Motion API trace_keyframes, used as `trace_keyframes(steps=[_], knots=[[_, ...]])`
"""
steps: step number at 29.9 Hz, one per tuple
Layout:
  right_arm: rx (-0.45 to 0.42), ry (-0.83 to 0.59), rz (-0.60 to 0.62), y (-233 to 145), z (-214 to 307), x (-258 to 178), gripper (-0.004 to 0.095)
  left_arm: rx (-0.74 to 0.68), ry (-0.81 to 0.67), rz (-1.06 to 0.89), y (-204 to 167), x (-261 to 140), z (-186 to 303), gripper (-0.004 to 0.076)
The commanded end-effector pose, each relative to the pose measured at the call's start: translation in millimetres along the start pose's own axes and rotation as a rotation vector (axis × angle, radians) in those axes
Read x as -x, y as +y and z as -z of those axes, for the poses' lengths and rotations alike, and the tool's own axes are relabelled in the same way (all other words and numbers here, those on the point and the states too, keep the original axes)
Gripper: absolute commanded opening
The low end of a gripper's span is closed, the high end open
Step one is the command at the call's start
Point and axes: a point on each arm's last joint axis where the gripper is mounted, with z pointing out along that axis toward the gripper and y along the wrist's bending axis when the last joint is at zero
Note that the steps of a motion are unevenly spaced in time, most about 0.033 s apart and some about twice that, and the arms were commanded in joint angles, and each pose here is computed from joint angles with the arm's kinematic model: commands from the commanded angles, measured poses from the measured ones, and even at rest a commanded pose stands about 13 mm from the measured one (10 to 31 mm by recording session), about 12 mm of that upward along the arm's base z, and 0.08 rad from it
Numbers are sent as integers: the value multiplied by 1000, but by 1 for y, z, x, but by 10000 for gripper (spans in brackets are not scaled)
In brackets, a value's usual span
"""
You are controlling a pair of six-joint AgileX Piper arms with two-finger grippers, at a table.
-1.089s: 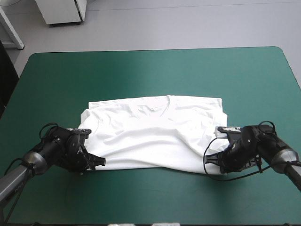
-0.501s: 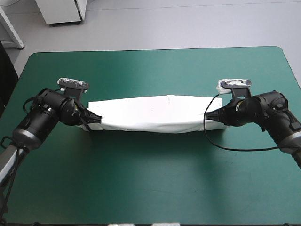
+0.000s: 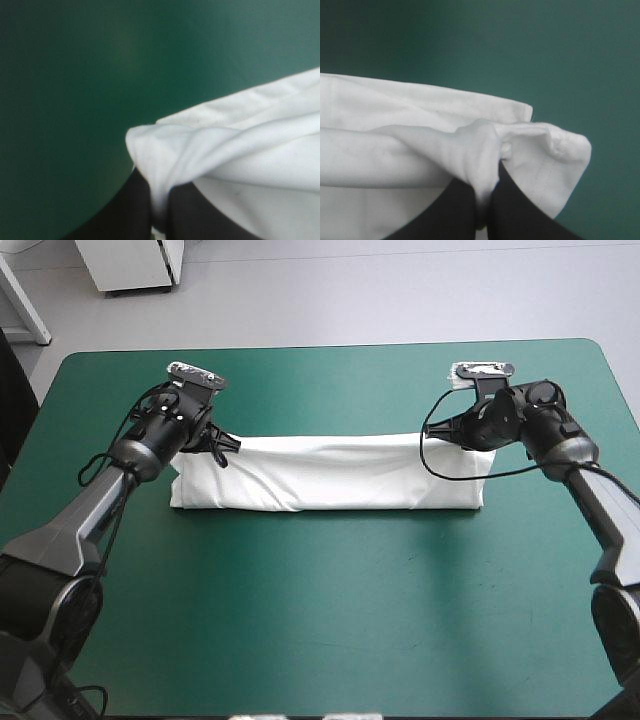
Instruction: Fold the cloth
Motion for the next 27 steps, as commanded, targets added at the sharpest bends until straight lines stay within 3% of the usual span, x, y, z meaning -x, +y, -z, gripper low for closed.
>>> trace_keyframes(steps=[1, 11, 19, 23, 27], knots=[[0, -90, 19, -1, 3, 24, -17, 22, -96, 38, 9, 25, 3, -9], [22, 16, -15, 4, -61, 34, -17, -74, -14, 166, 13, 37, -54, -9], [17, 43, 5, 4, -62, 33, 4, -86, 1, 170, 8, 38, -61, -7], [17, 72, 5, 5, -54, 36, 156, -75, 9, 164, 13, 42, -53, 58], [14, 98, 11, 6, -41, 42, 365, -75, -37, 183, 20, 54, -35, 214]])
